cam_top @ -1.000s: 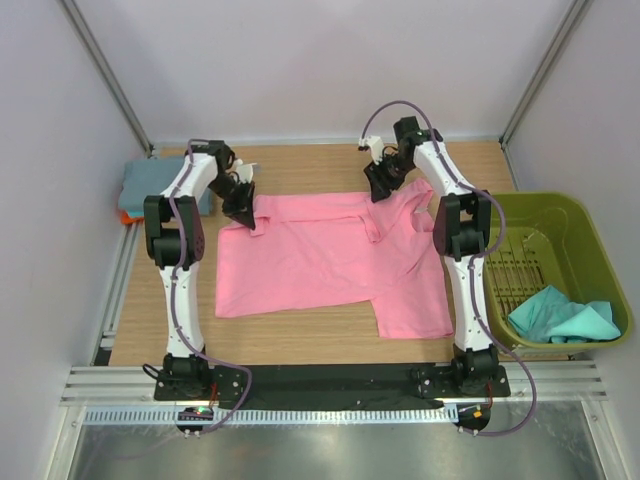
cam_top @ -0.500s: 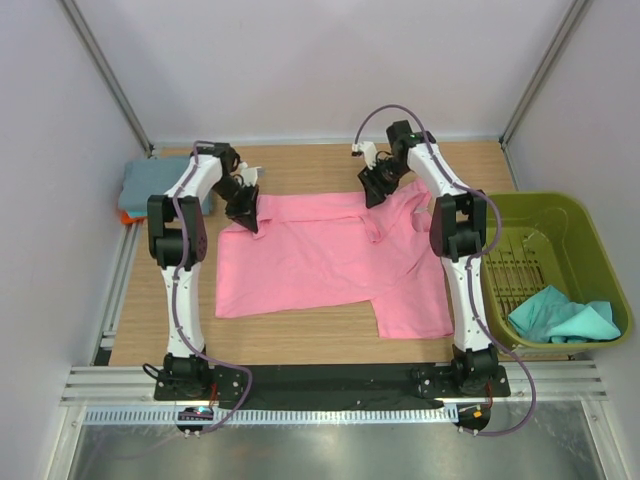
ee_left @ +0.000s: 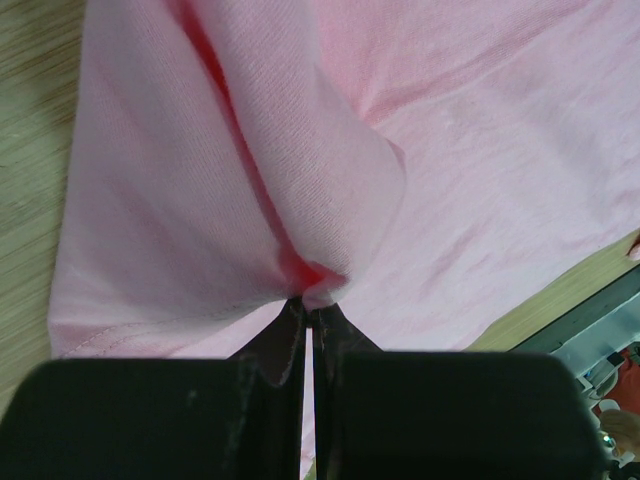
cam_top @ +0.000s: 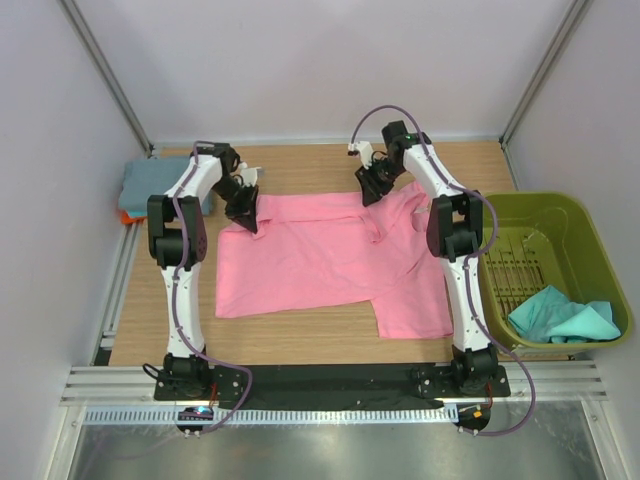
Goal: Fold and stack the t-shirts
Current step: Flatten the tshirt out
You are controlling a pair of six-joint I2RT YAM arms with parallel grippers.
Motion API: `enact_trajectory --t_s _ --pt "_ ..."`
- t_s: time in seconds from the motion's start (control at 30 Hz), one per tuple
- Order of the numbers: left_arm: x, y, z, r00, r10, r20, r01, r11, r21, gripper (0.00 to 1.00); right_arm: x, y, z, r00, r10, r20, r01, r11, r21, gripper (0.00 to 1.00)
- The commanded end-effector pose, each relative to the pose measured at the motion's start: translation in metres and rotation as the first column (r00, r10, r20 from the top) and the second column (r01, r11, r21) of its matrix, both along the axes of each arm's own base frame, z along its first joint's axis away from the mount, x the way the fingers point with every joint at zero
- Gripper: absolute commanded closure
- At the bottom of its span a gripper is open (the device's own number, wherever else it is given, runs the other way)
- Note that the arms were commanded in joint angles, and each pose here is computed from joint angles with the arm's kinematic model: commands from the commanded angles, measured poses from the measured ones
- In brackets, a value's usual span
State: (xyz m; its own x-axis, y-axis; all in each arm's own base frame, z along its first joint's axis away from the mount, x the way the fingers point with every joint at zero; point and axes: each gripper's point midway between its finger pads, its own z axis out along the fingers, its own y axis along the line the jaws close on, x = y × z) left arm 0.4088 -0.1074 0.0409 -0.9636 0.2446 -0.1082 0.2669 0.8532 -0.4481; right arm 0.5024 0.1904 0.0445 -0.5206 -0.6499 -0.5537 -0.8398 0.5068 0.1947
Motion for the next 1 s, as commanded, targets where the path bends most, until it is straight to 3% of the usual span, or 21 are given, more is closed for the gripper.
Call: enact_trajectory --t_s 0.0,0.13,0.3,0.47,0.6,0.63,0.67,0.73,0.9,0.93,0.97 --pt "0.005 -0.001 0.024 0.998 -0.014 0.066 0.014 1.0 -0.006 0.99 0.014 0.003 0.018 0.998 -0.02 0.064 0.019 1.0 0.025 0.6" --pt "0.006 -0.001 0.025 0.997 -0.012 0.07 0.013 1.0 -0.006 0.99 0.017 0.001 0.02 0.996 -0.03 0.079 0.029 0.999 0.015 0.66" --pt "0.007 -0.003 0.024 0.998 -0.014 0.069 0.015 1.0 -0.011 0.99 0.02 -0.003 0.022 0.995 -0.048 0.09 0.048 0.999 0.008 0.87" --pt "0.008 -0.004 0.023 0.998 -0.013 0.068 0.014 1.0 -0.014 0.99 0.02 -0.005 0.023 0.995 -0.052 0.09 0.052 0.999 0.007 0.99" --pt "0.01 -0.005 0.024 0.997 -0.012 0.07 0.013 1.0 -0.022 0.99 0.019 -0.007 0.027 0.994 -0.059 0.096 0.059 0.998 0.009 0.96" --pt "0.01 -0.005 0.023 0.998 -0.01 0.068 0.012 1.0 -0.02 0.99 0.019 -0.007 0.027 0.993 -0.07 0.094 0.069 0.998 0.009 0.88" --pt "0.009 -0.006 0.023 0.998 -0.013 0.068 0.015 1.0 -0.02 0.99 0.021 -0.008 0.025 0.992 -0.078 0.098 0.077 0.997 0.008 0.7" --pt "0.01 -0.007 0.023 0.997 -0.015 0.069 0.016 1.0 -0.021 0.99 0.021 -0.011 0.022 0.992 -0.087 0.097 0.087 0.996 0.0 0.61" --pt "0.008 -0.008 0.022 0.998 -0.019 0.065 0.021 1.0 -0.02 0.99 0.02 -0.01 0.016 0.993 -0.093 0.072 0.093 0.996 0.002 0.61" --pt "0.008 -0.008 0.023 0.997 -0.019 0.069 0.021 1.0 -0.019 0.99 0.02 -0.009 0.015 0.994 -0.09 0.065 0.09 0.996 0.007 0.63" --pt "0.008 -0.008 0.022 0.998 -0.021 0.066 0.022 1.0 -0.017 0.99 0.021 -0.009 0.015 0.994 -0.092 0.062 0.091 0.996 0.01 0.72"
